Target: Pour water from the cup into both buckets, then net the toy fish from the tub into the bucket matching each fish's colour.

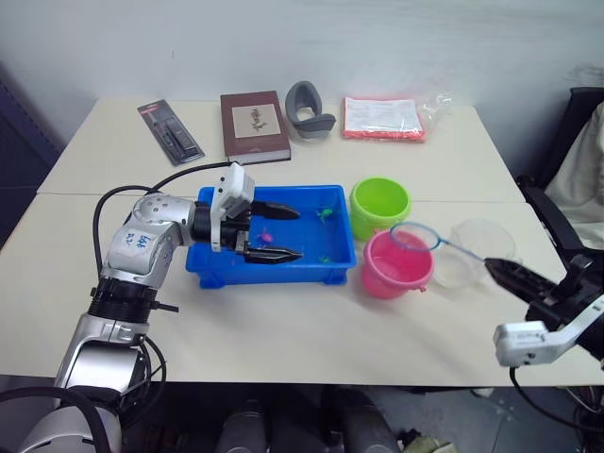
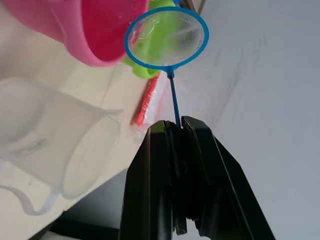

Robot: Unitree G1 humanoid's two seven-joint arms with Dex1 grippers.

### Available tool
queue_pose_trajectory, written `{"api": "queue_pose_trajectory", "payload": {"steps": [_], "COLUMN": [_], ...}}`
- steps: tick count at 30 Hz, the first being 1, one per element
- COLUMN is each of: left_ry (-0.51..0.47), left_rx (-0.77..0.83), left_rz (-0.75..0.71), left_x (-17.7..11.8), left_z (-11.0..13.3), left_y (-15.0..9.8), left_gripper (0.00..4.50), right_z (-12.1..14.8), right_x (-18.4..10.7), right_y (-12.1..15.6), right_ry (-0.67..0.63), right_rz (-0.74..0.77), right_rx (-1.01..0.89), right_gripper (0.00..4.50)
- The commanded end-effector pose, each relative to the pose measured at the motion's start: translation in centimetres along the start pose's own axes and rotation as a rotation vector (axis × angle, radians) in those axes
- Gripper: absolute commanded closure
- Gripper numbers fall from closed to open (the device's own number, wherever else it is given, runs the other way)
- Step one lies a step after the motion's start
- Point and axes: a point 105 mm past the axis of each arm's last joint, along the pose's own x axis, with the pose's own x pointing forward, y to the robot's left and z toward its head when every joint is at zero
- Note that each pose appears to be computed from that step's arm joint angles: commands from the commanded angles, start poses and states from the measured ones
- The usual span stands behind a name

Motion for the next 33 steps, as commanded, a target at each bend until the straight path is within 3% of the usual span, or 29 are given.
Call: {"api": "queue_pose_trajectory", "payload": {"steps": [1,3,7,12,18,21,26,33], "left_ry": [0.009,0.039,0.094,0.099,0.086,0.091,0.136,0.198], "left_rx": [0.033,0.018,-0.034,-0.105,-0.188,-0.210,-0.230,-0.255], "left_rz": [0.038,0.067,0.167,0.328,0.522,0.586,0.652,0.721], "left_x": [-1.0,-1.8,-4.8,-8.2,-11.2,-12.2,-13.5,-15.2], "left_z": [0.7,-0.1,-1.8,-2.9,-3.6,-3.6,-4.2,-5.3], "left_y": [0.5,0.6,0.4,-1.3,-3.1,-4.2,-5.7,-7.2], "left_gripper": [0.03,0.03,0.03,0.03,0.03,0.03,0.03,0.03], "right_z": [-0.4,-0.4,3.0,5.2,6.2,6.1,7.1,10.0], "right_x": [0.6,1.6,5.2,10.0,15.2,17.9,20.0,21.0], "right_y": [-1.1,-2.2,-4.2,-6.6,-7.4,-7.4,-7.0,-8.0], "right_ry": [-0.003,-0.039,-0.246,-0.386,-0.388,-0.344,-0.362,-0.493], "right_rz": [-0.065,-0.100,-0.040,0.034,0.118,0.120,0.173,0.204], "right_rx": [0.183,0.379,0.760,1.019,1.021,0.925,0.856,0.838], "right_gripper": [4.50,4.50,4.50,4.50,4.50,4.50,4.50,4.50]}}
